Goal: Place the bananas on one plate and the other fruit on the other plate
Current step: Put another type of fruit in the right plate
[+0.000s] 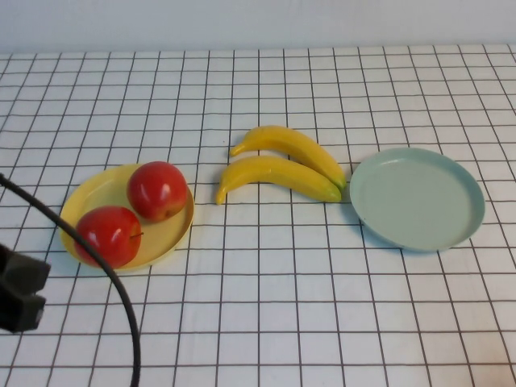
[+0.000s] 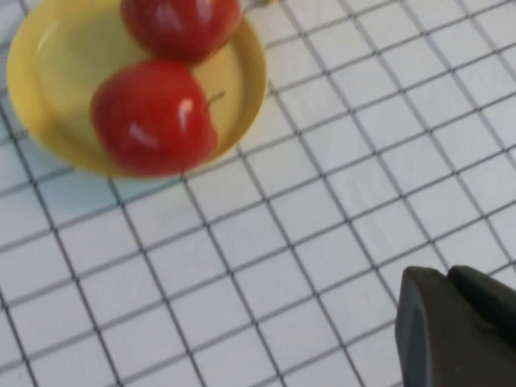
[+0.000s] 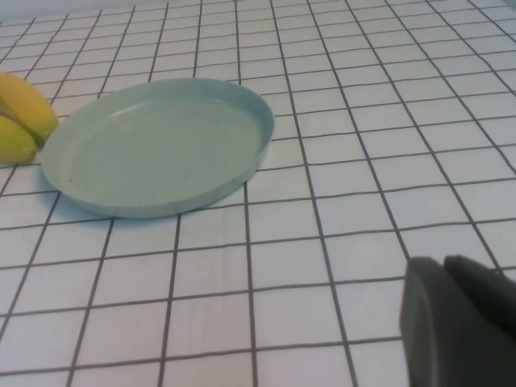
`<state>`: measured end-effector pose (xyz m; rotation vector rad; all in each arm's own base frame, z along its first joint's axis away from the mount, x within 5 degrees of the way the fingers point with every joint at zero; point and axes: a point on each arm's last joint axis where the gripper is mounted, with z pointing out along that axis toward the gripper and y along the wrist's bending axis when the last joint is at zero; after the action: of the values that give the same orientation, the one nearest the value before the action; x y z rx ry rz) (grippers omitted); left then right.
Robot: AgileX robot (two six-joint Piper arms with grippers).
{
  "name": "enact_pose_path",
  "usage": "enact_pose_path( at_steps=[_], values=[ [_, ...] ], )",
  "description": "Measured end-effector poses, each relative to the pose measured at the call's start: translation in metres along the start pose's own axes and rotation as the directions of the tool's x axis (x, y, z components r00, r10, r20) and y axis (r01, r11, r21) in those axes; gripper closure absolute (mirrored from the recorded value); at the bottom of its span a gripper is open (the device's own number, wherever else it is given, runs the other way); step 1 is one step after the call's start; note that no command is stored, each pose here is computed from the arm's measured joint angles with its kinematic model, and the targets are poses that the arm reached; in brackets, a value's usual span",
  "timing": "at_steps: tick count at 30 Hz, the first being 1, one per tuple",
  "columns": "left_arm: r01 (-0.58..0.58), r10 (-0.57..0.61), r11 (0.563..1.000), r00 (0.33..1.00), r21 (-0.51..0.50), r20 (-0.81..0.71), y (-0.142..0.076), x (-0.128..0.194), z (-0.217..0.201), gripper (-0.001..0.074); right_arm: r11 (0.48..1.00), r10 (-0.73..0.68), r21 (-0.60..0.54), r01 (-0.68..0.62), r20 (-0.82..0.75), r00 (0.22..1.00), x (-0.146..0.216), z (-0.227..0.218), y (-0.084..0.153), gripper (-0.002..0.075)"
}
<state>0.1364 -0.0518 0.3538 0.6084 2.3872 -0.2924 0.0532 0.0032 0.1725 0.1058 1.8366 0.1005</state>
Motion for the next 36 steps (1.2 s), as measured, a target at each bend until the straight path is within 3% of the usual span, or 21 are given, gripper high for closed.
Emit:
enact_pose_path(
  at_steps=[7,18,26,31,36],
  values=[
    [0.058,-0.067,0.995,0.992,-0.080,-0.110,0.006,0.019,0.005,0.0735,1.000,0.000,0.000,0.000,0.000,1.000,0.000,0.000,0.000,0.0741],
    [0.049,0.028,0.956,0.966,-0.288,0.258,0.008,0.080,0.003,0.0735,1.000,0.000,0.000,0.000,0.000,1.000,0.000,0.000,0.000,0.0741],
    [0.079,0.138,0.926,0.838,-0.368,0.528,0.008,0.137,0.035,0.0736,1.000,0.000,0.000,0.000,0.000,1.000,0.000,0.000,0.000,0.0741],
    [0.071,0.188,0.922,0.779,-0.381,0.599,0.007,0.163,0.058,0.0736,1.000,0.000,0.000,0.000,0.000,1.000,0.000,0.000,0.000,0.0741],
    [0.126,0.142,0.912,0.796,-0.390,0.589,0.010,0.179,0.071,0.0736,1.000,0.000,0.000,0.000,0.000,1.000,0.000,0.000,0.000,0.0741]
  ],
)
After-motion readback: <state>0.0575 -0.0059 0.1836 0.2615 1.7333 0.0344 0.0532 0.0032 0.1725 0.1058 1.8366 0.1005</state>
